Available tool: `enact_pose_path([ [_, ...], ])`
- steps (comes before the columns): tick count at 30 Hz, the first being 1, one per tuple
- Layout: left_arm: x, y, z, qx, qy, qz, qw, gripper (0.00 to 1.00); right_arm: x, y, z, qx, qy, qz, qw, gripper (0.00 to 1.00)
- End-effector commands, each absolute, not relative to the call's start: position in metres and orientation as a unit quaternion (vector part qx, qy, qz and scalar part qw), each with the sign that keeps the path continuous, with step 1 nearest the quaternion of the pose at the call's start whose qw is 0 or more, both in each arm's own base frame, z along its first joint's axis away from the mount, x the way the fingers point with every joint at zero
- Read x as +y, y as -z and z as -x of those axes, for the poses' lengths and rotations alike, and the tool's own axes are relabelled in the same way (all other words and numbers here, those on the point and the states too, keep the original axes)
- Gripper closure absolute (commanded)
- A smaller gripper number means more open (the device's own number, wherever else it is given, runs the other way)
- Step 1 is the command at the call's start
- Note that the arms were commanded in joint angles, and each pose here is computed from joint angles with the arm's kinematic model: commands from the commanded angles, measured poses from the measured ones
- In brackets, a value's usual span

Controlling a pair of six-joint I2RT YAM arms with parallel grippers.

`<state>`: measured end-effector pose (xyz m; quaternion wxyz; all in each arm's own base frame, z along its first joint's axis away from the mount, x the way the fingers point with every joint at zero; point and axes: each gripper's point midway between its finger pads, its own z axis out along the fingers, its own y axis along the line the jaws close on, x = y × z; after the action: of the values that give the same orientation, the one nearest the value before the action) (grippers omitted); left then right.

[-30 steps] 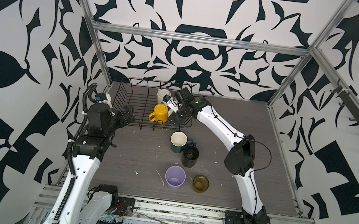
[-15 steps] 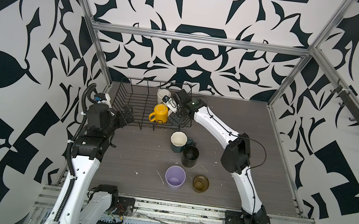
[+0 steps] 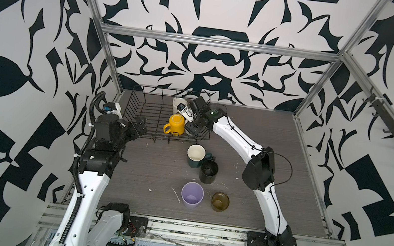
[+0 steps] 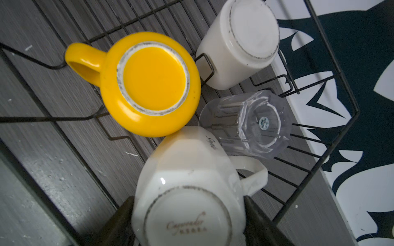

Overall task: Load cups into a dish rack
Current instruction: Rotate the cup at the dish rack.

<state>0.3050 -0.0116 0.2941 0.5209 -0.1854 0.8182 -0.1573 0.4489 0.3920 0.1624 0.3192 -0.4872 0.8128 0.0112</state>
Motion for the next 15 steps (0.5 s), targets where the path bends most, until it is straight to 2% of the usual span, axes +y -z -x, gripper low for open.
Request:
enact_pose_path([
  [1, -0.009, -0.289, -0.300, 0.821, 0.150, 0.185, 0.518, 0.01, 0.403, -0.194, -0.457, 0.806, -0.025, 0.466, 0.364, 0.47],
  [7, -0.008, -0.288, -0.301, 0.822, 0.150, 0.186, 0.518, 0.01, 0.395, -0.198, -0.459, 0.829, -0.021, 0.423, 0.366, 0.53],
  [15, -0.009, -0.288, -0.302, 0.822, 0.153, 0.186, 0.516, 0.01, 0.387, -0.192, -0.455, 0.887, -0.050, 0.313, 0.337, 0.61],
])
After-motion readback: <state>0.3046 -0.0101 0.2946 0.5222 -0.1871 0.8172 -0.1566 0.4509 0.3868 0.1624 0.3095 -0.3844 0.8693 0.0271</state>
